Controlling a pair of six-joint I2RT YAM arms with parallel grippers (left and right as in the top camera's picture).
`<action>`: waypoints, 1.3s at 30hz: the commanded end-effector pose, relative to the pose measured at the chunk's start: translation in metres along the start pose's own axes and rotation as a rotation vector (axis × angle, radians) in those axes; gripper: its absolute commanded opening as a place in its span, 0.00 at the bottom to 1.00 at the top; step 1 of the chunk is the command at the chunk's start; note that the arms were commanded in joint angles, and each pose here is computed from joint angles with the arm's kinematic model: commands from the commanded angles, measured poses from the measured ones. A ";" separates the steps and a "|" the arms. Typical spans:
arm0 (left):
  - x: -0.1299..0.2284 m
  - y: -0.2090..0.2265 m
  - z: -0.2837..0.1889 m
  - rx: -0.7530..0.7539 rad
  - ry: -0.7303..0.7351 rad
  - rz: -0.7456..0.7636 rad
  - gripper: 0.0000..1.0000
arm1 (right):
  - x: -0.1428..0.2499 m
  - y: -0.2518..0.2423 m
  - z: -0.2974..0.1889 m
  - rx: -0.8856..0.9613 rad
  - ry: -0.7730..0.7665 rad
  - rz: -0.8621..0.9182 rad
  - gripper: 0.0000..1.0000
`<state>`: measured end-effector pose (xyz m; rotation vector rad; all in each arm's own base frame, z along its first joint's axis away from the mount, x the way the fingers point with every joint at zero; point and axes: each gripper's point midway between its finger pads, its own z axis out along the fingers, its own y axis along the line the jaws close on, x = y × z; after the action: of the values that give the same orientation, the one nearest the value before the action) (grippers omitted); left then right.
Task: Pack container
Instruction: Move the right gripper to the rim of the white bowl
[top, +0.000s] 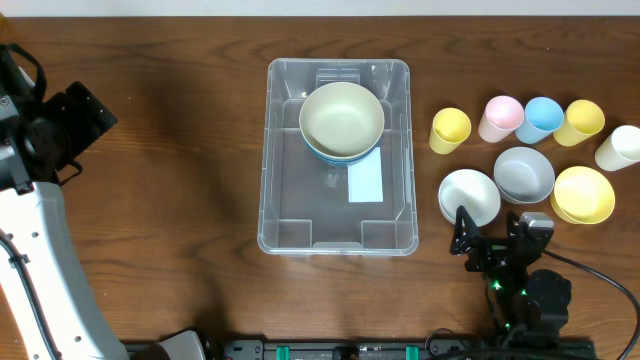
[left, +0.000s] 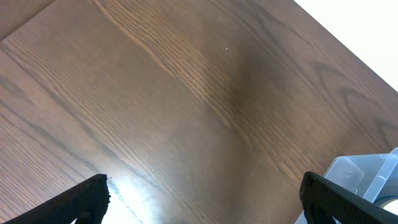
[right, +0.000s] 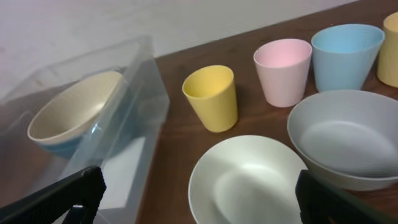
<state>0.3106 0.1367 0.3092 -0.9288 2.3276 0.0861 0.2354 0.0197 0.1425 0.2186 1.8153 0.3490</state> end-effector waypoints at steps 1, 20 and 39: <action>0.002 0.004 0.004 -0.016 0.012 -0.005 0.98 | -0.013 -0.001 -0.003 0.027 -0.005 0.031 0.99; 0.002 0.004 0.004 -0.016 0.012 -0.005 0.98 | -0.069 -0.053 0.024 0.418 0.322 0.201 0.99; 0.002 0.004 0.004 -0.016 0.012 -0.005 0.98 | 0.070 -0.096 0.040 0.552 0.871 0.516 0.82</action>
<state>0.3105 0.1367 0.3091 -0.9289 2.3279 0.0861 0.2555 -0.0469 0.0411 1.0188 2.6845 0.2507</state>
